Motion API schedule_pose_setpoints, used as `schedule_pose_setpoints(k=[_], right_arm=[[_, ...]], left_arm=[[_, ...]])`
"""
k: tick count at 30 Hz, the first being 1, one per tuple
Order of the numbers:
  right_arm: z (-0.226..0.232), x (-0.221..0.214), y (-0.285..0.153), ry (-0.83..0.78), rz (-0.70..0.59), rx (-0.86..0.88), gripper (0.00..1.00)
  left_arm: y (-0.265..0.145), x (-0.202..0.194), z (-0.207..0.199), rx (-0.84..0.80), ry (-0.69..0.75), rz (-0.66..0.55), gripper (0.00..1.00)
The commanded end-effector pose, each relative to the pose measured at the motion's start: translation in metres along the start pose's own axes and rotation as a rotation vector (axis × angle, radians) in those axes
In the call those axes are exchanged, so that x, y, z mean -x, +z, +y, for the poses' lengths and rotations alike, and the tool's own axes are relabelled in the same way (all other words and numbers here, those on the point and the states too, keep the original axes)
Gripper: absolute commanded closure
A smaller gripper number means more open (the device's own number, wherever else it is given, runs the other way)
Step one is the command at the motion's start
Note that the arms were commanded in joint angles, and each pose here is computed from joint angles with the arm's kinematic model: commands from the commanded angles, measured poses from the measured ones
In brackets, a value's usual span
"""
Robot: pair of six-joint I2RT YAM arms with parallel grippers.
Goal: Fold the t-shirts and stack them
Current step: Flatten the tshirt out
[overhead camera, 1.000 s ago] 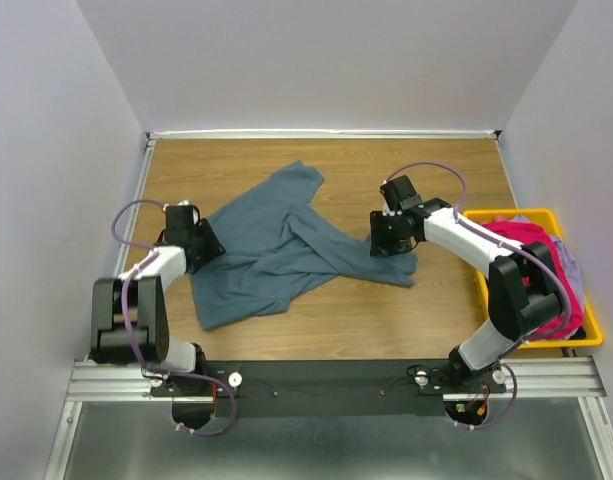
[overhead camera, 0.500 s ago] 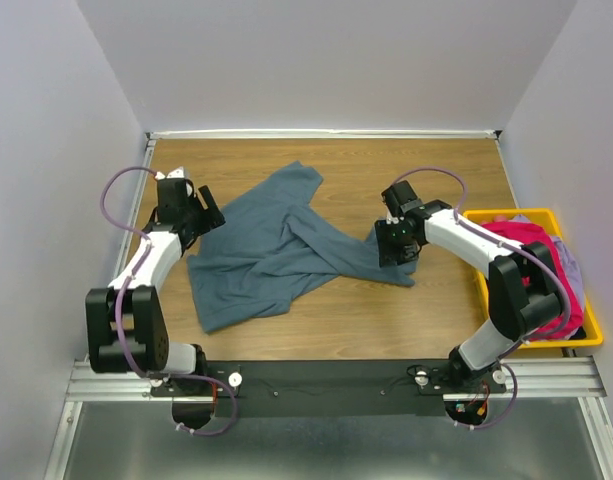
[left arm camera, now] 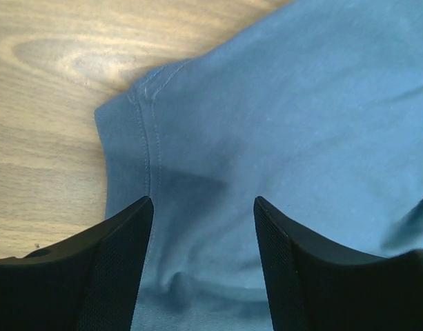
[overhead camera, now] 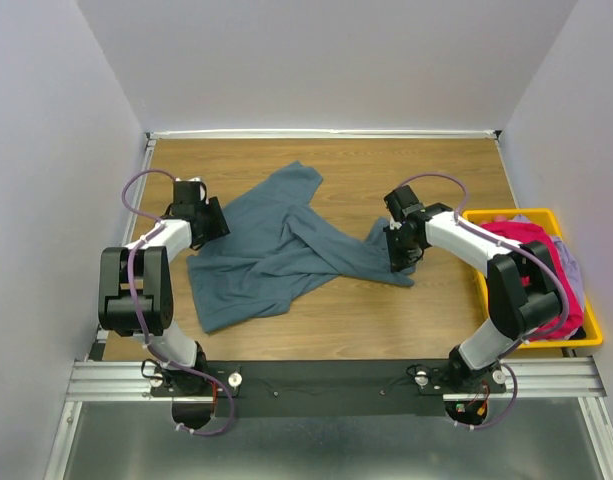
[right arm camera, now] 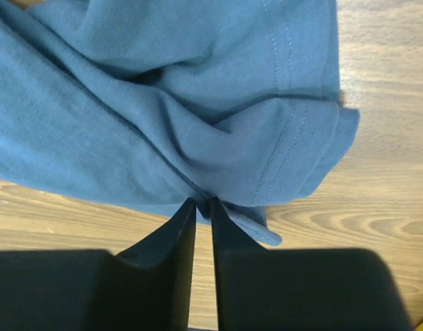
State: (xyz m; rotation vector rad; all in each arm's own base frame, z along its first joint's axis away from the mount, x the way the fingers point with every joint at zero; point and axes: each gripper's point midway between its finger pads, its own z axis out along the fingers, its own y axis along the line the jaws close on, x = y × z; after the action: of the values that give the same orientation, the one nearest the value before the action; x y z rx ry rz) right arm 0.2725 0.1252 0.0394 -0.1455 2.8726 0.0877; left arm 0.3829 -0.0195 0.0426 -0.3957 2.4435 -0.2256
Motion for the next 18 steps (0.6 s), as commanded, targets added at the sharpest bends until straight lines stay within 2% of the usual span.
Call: schedule_pose_setpoints(k=[1, 6, 9, 10, 12, 13, 15, 16, 18], right_arm=[[0.001, -0.006, -0.007, -0.006, 0.023, 0.022, 0.81], [0.002, -0.012, -0.011, -0.017, 0.056, 0.033, 0.99], [-0.004, 0.001, -0.024, -0.014, 0.011, -0.004, 0.99], [-0.009, 0.018, -0.036, -0.012, -0.041, -0.045, 0.99], [-0.02, 0.043, -0.059, 0.012, -0.134, -0.122, 0.99], [-0.033, 0.07, -0.08, 0.035, -0.232, -0.209, 0.99], [-0.043, 0.103, -0.108, 0.064, -0.352, -0.291, 0.99], [-0.052, 0.134, -0.134, 0.085, -0.456, -0.354, 0.99], [-0.056, 0.167, -0.152, 0.083, -0.538, -0.389, 0.99]], left_arm=[[0.008, -0.011, 0.009, 0.037, 0.011, 0.01, 0.33], [0.011, -0.025, 0.014, 0.045, -0.006, 0.038, 0.38], [0.011, -0.029, 0.016, 0.056, -0.011, 0.042, 0.41], [0.01, -0.031, 0.017, 0.059, -0.012, 0.041, 0.46], [0.008, -0.031, 0.017, 0.058, -0.015, 0.037, 0.48], [0.007, -0.034, 0.018, 0.058, -0.019, 0.037, 0.49], [0.006, -0.037, 0.018, 0.056, -0.027, 0.04, 0.49], [0.004, -0.04, 0.018, 0.054, -0.031, 0.044, 0.49], [0.002, -0.042, 0.017, 0.046, -0.037, 0.042, 0.49]])
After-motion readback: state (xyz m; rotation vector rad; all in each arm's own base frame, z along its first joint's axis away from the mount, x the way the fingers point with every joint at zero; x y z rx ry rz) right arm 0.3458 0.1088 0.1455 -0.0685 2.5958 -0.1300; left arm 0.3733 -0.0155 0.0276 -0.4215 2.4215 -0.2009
